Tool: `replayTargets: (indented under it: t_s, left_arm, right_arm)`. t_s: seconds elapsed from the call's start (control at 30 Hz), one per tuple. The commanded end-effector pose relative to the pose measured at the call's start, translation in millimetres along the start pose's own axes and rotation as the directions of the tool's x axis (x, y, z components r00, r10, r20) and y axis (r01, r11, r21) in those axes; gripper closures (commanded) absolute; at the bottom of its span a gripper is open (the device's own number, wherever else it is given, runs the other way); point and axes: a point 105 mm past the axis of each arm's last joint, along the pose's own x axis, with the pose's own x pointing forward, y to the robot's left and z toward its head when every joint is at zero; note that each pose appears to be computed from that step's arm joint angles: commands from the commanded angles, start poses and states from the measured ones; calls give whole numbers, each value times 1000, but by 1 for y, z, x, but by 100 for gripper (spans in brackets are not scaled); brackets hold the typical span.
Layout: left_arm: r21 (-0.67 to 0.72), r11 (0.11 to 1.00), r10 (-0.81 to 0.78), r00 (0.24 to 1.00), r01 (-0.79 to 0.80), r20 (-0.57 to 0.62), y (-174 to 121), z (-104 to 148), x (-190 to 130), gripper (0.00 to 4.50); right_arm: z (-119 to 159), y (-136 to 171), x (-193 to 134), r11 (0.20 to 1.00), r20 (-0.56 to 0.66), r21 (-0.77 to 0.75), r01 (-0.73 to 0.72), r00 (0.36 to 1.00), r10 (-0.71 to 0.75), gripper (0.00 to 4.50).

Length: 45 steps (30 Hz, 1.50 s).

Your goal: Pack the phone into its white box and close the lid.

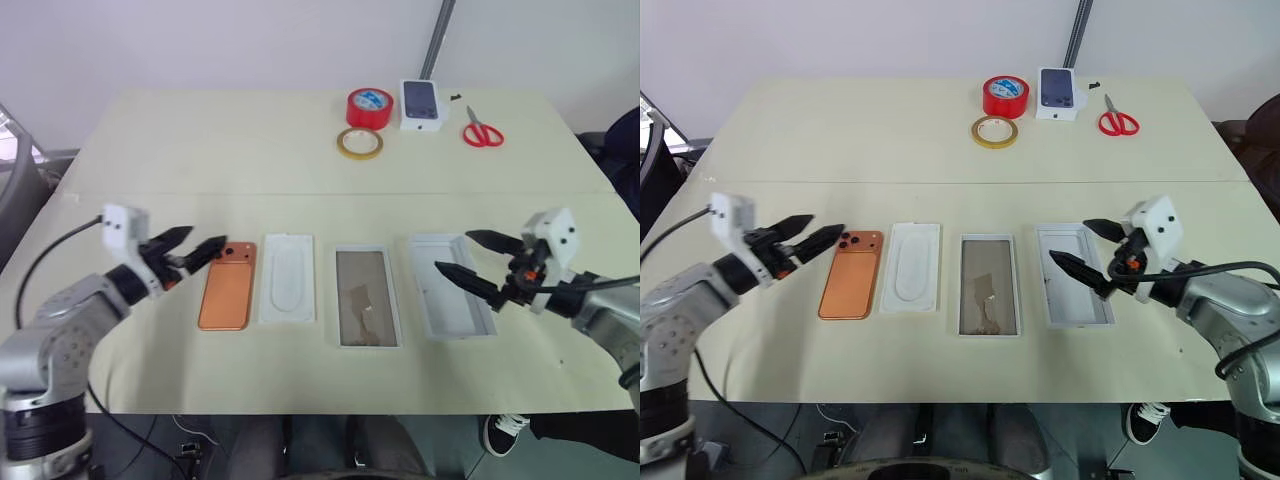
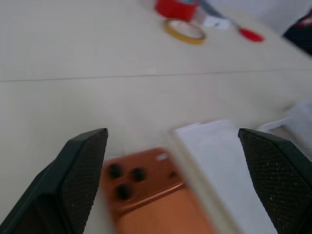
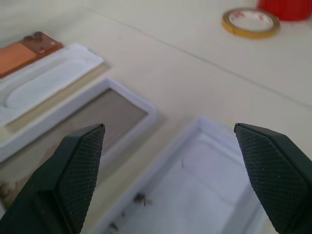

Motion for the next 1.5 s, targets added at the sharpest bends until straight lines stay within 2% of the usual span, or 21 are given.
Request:
replayTargets:
  t_s: [0.03,0.27,0.47,0.77,0.9,1.0,1.13,1.23,1.27,1.37,1.43,1.5]
  left_arm:
    - [-47,998,-51,999,50,-18,-27,0,13,0]
    - [-127,991,14,992,-30,-129,-38,-15,18,0]
    - [-143,984,63,955,-109,-291,-38,-37,14,0]
    - [-215,966,44,914,-141,-403,-46,-58,22,0]
    - [-282,948,21,910,-150,-415,-49,-63,31,0]
    - [-318,933,22,908,-169,-418,-48,-65,35,83]
    - [-314,928,47,902,-199,-430,-45,-67,36,274]
    - [-318,925,60,905,-209,-421,-42,-64,37,418]
    - [-321,924,60,908,-208,-415,-42,-62,38,443]
    - [-341,920,55,924,-194,-378,-42,-54,40,443]
    - [-355,917,52,935,-184,-350,-41,-48,40,450]
    - [-353,917,54,937,-183,-346,-40,-45,40,450]
  right_arm:
    - [9,11,8,997,16,-69,-38,999,39,6]
    - [9,23,21,991,5,-93,-93,996,93,6]
    - [5,26,19,990,-14,-93,-108,994,107,6]
    - [7,30,16,984,-29,-115,-140,990,137,6]
    - [3,45,14,965,-84,-135,-224,973,215,6]
    - [-2,67,13,930,-143,-144,-338,937,318,0]
    - [-13,87,12,882,-233,-176,-437,889,394,0]
    - [-32,98,14,851,-340,-184,-492,844,415,0]
    - [-39,102,15,841,-367,-187,-508,830,420,0]
    - [-51,108,20,820,-410,-208,-533,809,422,0]
    - [-59,112,24,806,-435,-215,-551,793,426,54]
    - [-65,114,26,790,-456,-233,-568,781,427,131]
